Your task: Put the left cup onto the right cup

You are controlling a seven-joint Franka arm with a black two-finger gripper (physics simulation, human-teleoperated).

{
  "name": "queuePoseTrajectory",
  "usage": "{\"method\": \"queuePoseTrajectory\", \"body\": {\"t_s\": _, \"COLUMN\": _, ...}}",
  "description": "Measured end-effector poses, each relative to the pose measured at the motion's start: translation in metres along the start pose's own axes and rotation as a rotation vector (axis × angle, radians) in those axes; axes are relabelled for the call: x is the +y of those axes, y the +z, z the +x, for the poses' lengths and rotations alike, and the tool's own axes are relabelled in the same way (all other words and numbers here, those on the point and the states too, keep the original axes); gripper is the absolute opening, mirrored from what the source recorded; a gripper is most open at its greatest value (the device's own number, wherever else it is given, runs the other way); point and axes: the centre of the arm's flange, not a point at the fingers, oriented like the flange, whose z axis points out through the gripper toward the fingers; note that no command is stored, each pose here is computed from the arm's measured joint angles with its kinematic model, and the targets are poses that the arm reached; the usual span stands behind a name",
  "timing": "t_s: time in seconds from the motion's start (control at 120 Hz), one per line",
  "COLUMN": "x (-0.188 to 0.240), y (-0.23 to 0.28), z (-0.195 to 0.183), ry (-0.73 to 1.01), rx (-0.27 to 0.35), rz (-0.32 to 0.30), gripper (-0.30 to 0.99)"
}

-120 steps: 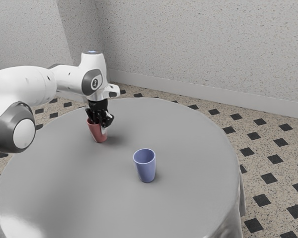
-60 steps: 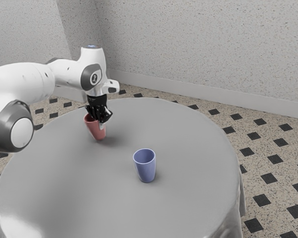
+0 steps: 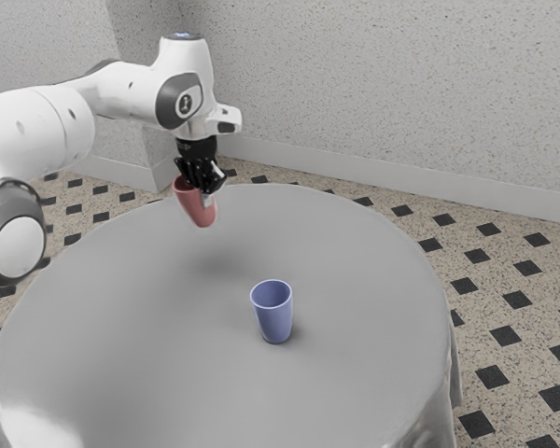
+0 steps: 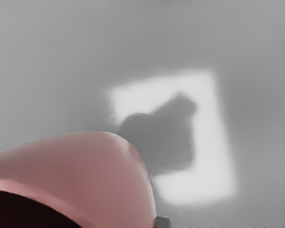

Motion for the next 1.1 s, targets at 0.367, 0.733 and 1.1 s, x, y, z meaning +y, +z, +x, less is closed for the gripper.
{"method": "queuePoseTrajectory", "body": {"t_s": 0.367, "x": 0.080, "y": -0.043, "z": 0.011, "ry": 0.101, "rx": 0.045, "rz": -0.021, "gripper": -0.09}}
{"method": "queuePoseTrajectory", "body": {"t_s": 0.733, "x": 0.159, "y": -0.056, "z": 0.014, "ry": 0.163, "rx": 0.044, "rz": -0.016, "gripper": -0.09}}
{"method": "queuePoseTrajectory", "body": {"t_s": 1.1, "x": 0.232, "y": -0.070, "z": 0.010, "ry": 0.198, "rx": 0.064, "rz": -0.012, "gripper": -0.09}}
